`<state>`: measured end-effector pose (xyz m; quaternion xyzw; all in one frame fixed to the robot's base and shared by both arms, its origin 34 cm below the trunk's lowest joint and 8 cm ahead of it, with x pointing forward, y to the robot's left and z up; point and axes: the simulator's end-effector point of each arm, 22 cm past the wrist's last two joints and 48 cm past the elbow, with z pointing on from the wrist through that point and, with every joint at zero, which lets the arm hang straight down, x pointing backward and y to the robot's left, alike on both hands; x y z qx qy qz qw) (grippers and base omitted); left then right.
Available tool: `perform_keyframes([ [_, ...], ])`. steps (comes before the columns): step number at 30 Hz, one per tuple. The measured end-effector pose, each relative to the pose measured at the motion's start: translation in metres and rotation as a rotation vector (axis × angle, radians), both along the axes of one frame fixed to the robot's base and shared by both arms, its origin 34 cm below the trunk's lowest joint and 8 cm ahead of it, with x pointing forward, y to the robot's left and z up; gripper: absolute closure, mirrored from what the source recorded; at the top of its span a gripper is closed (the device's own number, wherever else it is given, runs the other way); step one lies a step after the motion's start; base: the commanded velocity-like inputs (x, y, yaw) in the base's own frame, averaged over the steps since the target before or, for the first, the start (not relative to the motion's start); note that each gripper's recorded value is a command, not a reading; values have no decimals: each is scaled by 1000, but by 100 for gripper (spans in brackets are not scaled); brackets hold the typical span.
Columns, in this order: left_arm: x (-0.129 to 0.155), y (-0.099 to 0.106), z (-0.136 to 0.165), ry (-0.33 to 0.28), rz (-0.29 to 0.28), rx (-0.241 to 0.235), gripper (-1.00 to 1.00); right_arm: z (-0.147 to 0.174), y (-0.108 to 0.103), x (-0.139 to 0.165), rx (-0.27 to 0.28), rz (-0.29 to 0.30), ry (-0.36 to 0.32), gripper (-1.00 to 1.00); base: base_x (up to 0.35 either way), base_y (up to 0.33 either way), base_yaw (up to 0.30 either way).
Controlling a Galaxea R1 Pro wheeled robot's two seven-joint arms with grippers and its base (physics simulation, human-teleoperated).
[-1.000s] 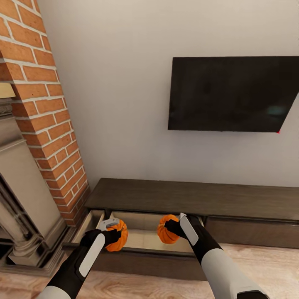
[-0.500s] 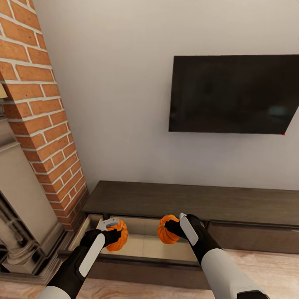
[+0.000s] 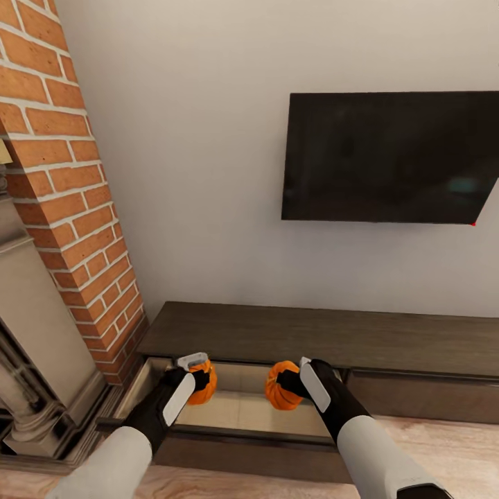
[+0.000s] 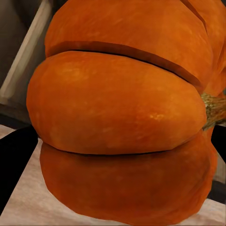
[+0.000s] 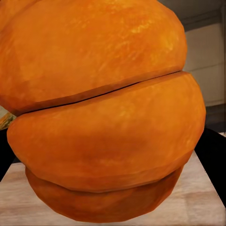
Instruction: Place each of the two pumpkins and all three candles from the living room inside a cabinet in the living room (use any cabinet), then make sure every cabinet is closed, and position the cauldron so it is next to a table in the living room.
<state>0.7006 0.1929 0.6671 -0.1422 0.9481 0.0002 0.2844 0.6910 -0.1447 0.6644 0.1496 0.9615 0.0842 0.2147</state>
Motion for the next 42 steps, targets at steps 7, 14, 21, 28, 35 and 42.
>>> perform_keyframes([
  [7, 4, -6, -10, 3, 14, 8, 100, 1, -1, 3, -13, -2, -16, 100, 0, 0, 0],
  [14, 7, -13, -7, -20, -5, 20, 100, -8, -3, -3, -33, 0, -8, 100, 114, 28, 0],
  [21, 8, -24, -4, -31, -62, 54, 100, -7, -6, 0, -78, 11, -27, 100, 124, 19, 0],
  [28, 7, -37, -4, -32, -88, 54, 100, -3, -45, -8, -302, -39, 18, 100, 20, 3, 0],
  [35, 5, -51, -2, -38, -147, 82, 100, -12, -47, -21, -323, -16, 85, 100, 0, 90, 0],
  [42, 4, -58, -3, -36, -163, 62, 100, -14, -45, -23, -311, -14, 93, 100, -23, 112, 0],
])
